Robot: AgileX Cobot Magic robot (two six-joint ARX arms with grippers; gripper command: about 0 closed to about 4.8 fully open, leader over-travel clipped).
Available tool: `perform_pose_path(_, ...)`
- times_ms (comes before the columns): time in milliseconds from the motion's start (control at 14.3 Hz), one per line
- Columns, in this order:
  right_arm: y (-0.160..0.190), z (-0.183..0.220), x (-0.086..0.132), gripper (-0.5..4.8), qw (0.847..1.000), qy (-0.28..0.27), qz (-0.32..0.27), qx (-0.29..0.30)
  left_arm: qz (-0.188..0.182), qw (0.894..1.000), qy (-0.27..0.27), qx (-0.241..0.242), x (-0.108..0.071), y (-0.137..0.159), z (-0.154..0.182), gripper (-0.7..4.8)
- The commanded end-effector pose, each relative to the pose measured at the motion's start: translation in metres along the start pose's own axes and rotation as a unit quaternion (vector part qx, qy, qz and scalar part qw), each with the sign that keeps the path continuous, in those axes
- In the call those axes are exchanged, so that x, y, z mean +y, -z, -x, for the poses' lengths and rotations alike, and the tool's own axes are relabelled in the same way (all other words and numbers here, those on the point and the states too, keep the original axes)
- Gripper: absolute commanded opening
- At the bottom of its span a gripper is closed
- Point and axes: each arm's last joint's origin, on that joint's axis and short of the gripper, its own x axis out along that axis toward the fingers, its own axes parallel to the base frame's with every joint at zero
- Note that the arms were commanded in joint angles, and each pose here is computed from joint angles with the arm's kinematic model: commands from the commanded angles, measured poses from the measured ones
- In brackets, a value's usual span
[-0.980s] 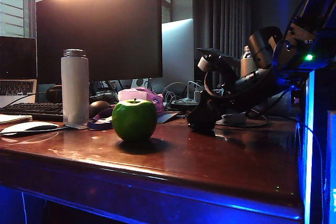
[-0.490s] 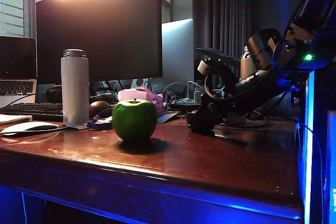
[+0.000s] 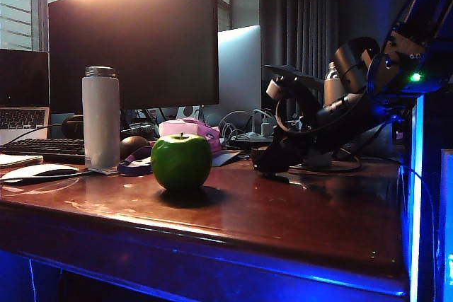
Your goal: Stack the black thermos bottle cap from the table onto the green apple.
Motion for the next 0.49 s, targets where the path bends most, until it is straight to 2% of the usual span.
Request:
perform_pose_path(70,-0.011,0.002,-0.002,2.81,0.999,0.009,0.01,-0.029,-0.006,1.0,-0.001,-0.009,0.0,-0.002,0.002,-0.06)
perform_pose_path(490,-0.045,0.024,-0.001,2.81,0.998,0.007,0.004,-0.067,-0.006,1.0,-0.001,-0.009,0.0,-0.002,0.002,-0.06)
